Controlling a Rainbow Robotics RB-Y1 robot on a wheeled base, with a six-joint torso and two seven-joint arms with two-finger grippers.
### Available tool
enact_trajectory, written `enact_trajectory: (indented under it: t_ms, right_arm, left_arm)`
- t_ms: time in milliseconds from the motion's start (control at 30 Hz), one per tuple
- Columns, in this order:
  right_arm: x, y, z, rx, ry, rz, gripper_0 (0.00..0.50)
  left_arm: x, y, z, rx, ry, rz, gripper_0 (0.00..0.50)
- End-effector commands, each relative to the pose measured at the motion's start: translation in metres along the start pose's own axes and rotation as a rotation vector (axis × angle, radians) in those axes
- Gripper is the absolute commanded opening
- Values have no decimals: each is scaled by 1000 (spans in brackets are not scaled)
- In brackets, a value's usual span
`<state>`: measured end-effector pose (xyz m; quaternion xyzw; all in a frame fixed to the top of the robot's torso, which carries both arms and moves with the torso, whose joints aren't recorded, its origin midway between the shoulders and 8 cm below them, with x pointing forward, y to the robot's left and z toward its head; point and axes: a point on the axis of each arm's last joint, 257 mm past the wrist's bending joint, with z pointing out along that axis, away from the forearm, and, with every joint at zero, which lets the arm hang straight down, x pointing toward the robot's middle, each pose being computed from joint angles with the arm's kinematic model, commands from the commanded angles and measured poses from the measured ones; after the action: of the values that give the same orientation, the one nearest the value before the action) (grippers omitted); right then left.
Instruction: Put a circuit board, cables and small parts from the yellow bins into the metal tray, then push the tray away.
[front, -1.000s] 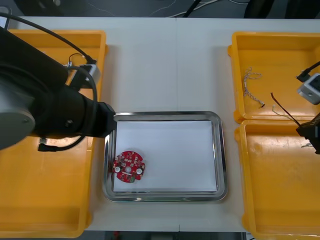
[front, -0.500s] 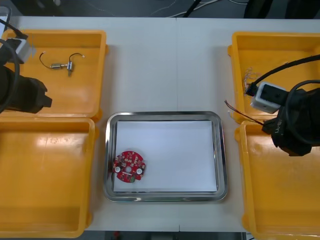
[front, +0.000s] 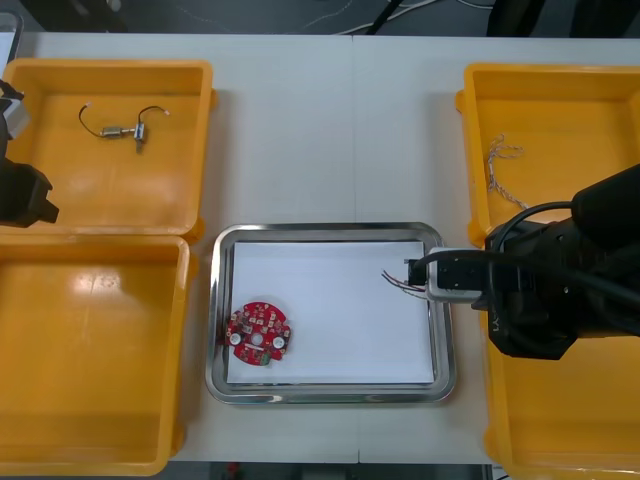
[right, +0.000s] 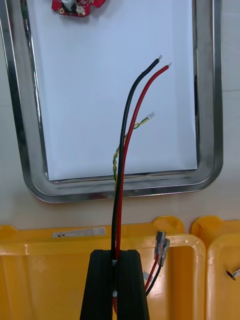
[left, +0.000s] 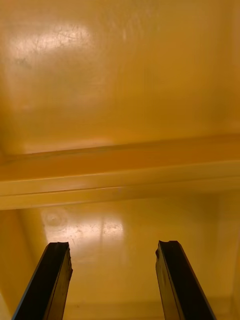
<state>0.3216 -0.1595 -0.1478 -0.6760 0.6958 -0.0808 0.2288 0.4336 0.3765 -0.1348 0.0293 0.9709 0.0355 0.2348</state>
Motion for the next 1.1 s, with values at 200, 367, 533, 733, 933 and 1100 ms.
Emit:
enact_trajectory:
  t_ms: [200, 367, 533, 733, 933, 1100]
  right_arm:
    - [4, 13, 22, -2, 103, -124, 0]
    - [9, 18, 39, -3, 158, -147, 0]
    - [2, 20, 57, -5, 180, -170, 0]
    - [-11, 25, 77, -9, 196, -179, 0]
    - [-32, 27, 97, -5, 194, -189, 0]
    - [-45, 34, 111, -1, 191, -202, 0]
  left_arm:
    - [-39, 25, -13, -28, -41, -52, 500]
    - [-58, 25, -9, -38, -58, -42, 500]
    - [-77, 24, -3, -35, -78, -46, 500]
    - [-100, 20, 1, -25, -88, -49, 500]
    - [-129, 13, 8, -28, -116, -53, 500]
    - [-152, 16, 16, -33, -146, -76, 500]
